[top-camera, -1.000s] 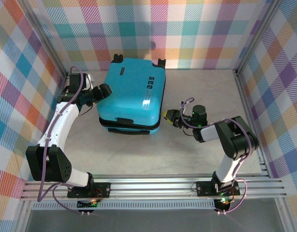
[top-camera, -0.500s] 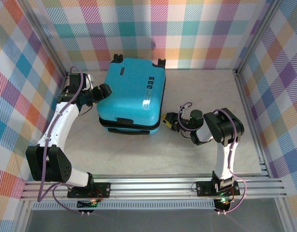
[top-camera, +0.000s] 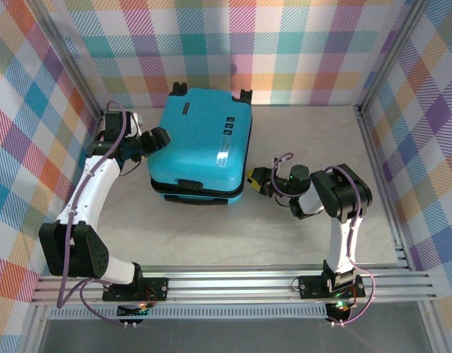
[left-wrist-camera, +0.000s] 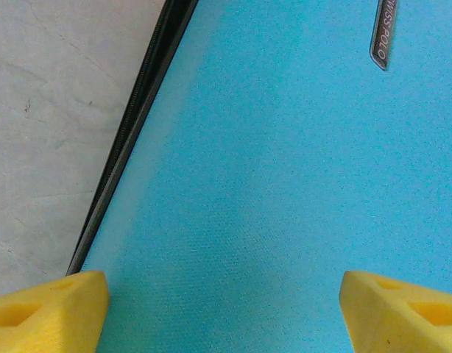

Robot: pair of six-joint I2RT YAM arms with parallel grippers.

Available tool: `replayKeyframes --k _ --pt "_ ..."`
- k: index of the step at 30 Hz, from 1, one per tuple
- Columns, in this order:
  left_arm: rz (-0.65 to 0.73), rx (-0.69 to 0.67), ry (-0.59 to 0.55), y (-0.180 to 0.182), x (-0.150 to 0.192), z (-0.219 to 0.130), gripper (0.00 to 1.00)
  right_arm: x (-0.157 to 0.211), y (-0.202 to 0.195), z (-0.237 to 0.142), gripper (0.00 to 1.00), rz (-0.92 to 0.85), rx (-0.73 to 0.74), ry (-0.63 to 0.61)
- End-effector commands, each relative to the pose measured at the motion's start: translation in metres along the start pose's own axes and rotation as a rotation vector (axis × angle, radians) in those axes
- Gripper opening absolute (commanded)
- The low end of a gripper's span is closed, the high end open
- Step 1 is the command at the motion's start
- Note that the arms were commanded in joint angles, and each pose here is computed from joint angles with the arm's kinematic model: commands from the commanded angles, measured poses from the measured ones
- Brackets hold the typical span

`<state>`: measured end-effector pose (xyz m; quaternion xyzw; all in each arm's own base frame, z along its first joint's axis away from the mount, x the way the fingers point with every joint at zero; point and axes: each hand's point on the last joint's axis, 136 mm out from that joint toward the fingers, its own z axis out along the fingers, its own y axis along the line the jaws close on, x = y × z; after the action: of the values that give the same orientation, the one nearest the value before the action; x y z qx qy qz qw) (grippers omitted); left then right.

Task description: Pack the luggage

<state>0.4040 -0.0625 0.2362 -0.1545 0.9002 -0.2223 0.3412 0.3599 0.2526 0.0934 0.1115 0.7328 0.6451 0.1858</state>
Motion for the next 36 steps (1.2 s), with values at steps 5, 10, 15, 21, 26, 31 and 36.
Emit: replayKeyframes --k 5,10,15,21,26,31,36 --pt "0.021 0.021 0.012 -0.005 0.007 -0.007 0.82 -0.010 0.038 0.000 0.47 -0.055 -0.092 -0.009" --pt "0.021 0.025 0.011 -0.005 0.007 -0.008 0.82 -0.010 0.036 0.003 0.46 -0.033 -0.090 -0.003" --pt "0.022 0.026 0.011 -0.006 0.007 -0.008 0.82 -0.008 0.037 0.011 0.46 -0.019 -0.100 0.017" --pt "0.022 0.024 0.013 -0.005 0.008 -0.007 0.82 -0.003 0.040 0.016 0.48 -0.025 -0.109 0.046" --pt "0.022 0.026 0.014 -0.005 0.008 -0.006 0.82 0.004 0.024 0.016 0.55 -0.007 -0.079 0.057" --pt "0.021 0.026 0.013 -0.005 0.007 -0.007 0.82 0.006 0.022 0.016 0.54 -0.007 -0.074 0.057" --pt "0.022 0.027 0.012 -0.006 0.007 -0.007 0.82 0.006 0.037 0.014 0.50 -0.018 -0.101 0.063"
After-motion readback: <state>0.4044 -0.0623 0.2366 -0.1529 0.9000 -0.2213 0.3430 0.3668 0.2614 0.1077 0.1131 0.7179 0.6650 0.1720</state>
